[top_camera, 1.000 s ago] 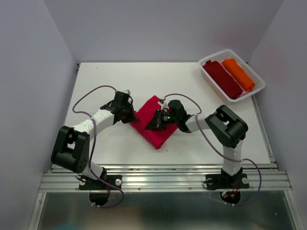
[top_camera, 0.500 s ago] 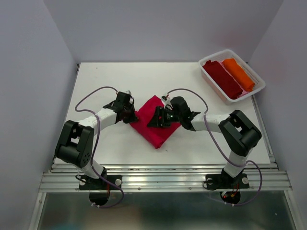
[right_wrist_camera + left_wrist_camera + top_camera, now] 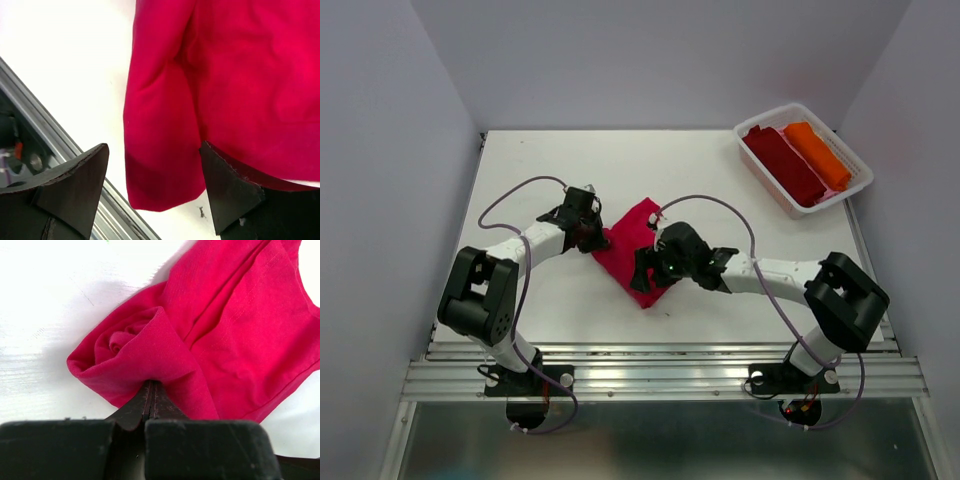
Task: Roll the t-shirts
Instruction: Roll the T-shirt to the center of the board.
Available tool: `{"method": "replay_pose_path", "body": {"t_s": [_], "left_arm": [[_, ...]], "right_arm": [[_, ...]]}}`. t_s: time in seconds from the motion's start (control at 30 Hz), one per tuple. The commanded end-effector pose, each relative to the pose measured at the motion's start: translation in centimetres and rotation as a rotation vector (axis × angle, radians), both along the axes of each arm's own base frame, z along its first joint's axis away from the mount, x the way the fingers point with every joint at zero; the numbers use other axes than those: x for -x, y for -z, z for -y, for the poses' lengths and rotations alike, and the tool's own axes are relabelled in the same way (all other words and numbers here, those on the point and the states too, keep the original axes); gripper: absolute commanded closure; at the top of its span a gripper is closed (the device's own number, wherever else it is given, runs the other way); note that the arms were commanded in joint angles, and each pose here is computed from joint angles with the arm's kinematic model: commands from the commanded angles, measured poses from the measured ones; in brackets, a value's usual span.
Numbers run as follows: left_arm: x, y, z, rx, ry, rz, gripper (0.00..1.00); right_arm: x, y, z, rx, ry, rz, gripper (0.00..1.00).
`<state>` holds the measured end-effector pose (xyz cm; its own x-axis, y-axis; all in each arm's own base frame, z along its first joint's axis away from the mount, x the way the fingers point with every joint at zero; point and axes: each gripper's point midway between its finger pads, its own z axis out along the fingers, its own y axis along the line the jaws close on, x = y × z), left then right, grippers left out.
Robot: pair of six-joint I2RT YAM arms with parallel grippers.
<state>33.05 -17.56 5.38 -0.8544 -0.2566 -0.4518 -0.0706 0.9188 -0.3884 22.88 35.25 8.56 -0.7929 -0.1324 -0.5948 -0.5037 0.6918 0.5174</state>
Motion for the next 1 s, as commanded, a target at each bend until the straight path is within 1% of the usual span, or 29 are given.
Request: {"method": "replay_pose_path", "body": {"t_s": [0.0, 0.23, 0.4, 0.43, 0.63, 0.7, 0.77, 0.8, 0.9, 0.97], "left_arm": [[-1.3, -1.4, 0.5, 0.002, 0.009, 0.046, 1.00], [-1.3, -1.6, 0.3, -0.005, 0.005, 0.049, 1.00], [-1.3, -1.4, 0.3, -0.009, 0.008, 0.044, 1.00], [-1.3, -1.4, 0.4, -0.010, 0.008, 0.045, 1.00], [-1.3, -1.5, 0.3, -0.012, 0.011, 0.045, 1.00], [-1.3, -1.5, 0.2, -0.014, 0.008, 0.043, 1.00], [-1.3, -1.4, 0.2, -0.016, 0.007, 0.042, 1.00], [-1.3, -1.5, 0.3, -0.015, 0.010, 0.045, 1.00], [-1.3, -1.5, 0.2, -0.016, 0.008, 0.046, 1.00], [-1.3, -1.5, 0.2, -0.016, 0.009, 0.046, 1.00]], "right_arm": [[-0.5, 0.2, 0.7, 0.119, 0.032, 0.103, 0.21], [0.0, 0.5, -0.2, 0.221, 0.056, 0.206, 0.20], [0.0, 0.0, -0.3, 0.308, 0.105, 0.322, 0.20], [-0.4, -0.3, 0.0, 0.332, 0.136, 0.354, 0.20], [-0.4, -0.5, -0.3, 0.411, 0.143, 0.434, 0.20], [-0.2, 0.0, -0.5, 0.426, 0.138, 0.440, 0.21], [-0.1, 0.3, -0.5, 0.430, 0.138, 0.433, 0.26], [-0.1, 0.5, -0.6, 0.428, 0.144, 0.424, 0.31], [0.0, 1.0, -0.6, 0.427, 0.147, 0.414, 0.36], [0.1, 1.5, -0.5, 0.437, 0.146, 0.406, 0.37]]}}
